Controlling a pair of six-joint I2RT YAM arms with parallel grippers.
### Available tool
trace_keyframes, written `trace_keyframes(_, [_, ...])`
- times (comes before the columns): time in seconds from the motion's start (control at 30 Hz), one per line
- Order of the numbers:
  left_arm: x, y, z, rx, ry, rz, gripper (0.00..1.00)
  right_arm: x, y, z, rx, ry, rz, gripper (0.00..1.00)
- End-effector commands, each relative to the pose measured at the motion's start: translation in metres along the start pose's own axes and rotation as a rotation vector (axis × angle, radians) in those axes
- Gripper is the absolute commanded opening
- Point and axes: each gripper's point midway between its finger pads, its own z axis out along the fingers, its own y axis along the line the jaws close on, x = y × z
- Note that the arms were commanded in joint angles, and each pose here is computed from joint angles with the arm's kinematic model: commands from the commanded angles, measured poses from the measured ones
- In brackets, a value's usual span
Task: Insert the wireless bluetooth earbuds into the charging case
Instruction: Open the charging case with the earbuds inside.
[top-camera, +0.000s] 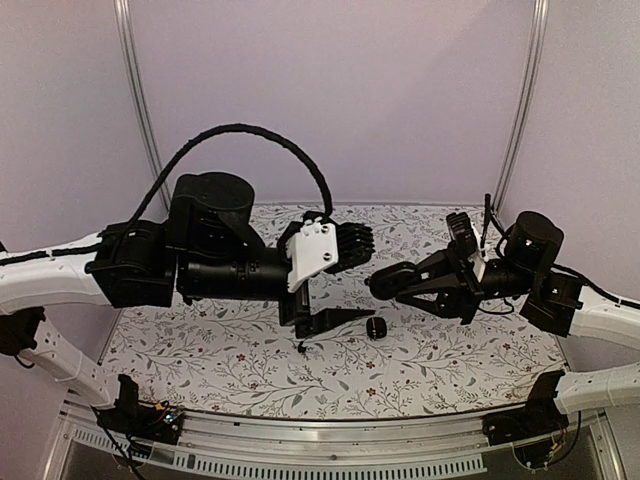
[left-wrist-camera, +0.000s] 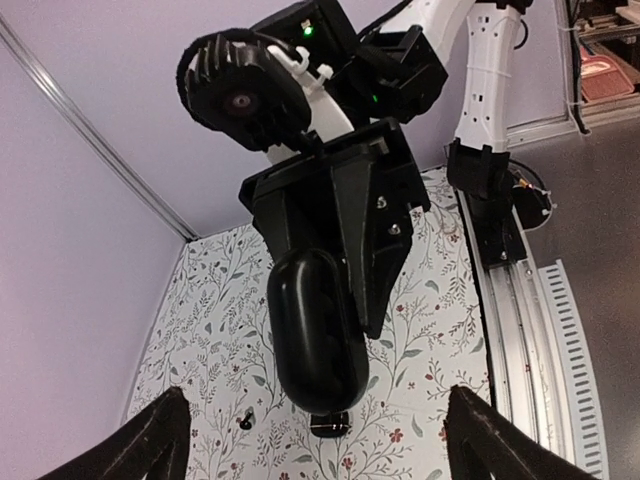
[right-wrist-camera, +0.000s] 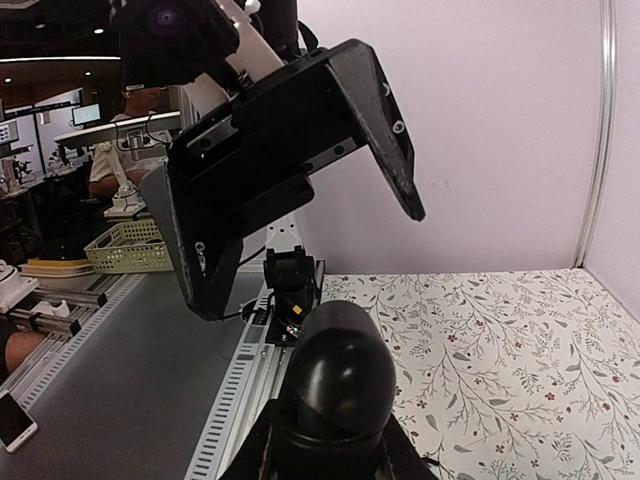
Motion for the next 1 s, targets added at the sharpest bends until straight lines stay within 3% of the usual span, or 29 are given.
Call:
trace_keyframes(0.0, [0.006,0.007,0.015,-0.065,0.035,0.044,0.85,-0.009,-0.003,0.0,0.011,-0.036,0.029,0.1])
trace_keyframes(0.4, [-0.005,-0.018,0.024,0.036,0.001,0.096,0.65,-0.004,-0.006,0.001,0.026,-0.033,0.054,0.1])
trace_keyframes(0.83, [0.011,-0.037,0.041,0.089,0.085,0.136,0.41,-0.007,-0.008,0.0,0.042,-0.044,0.075,0.09])
trace_keyframes(0.97, [0.005,-0.031,0.037,0.062,0.066,0.121,0.48,-0.003,-0.006,0.0,0.028,-0.036,0.063,0.09])
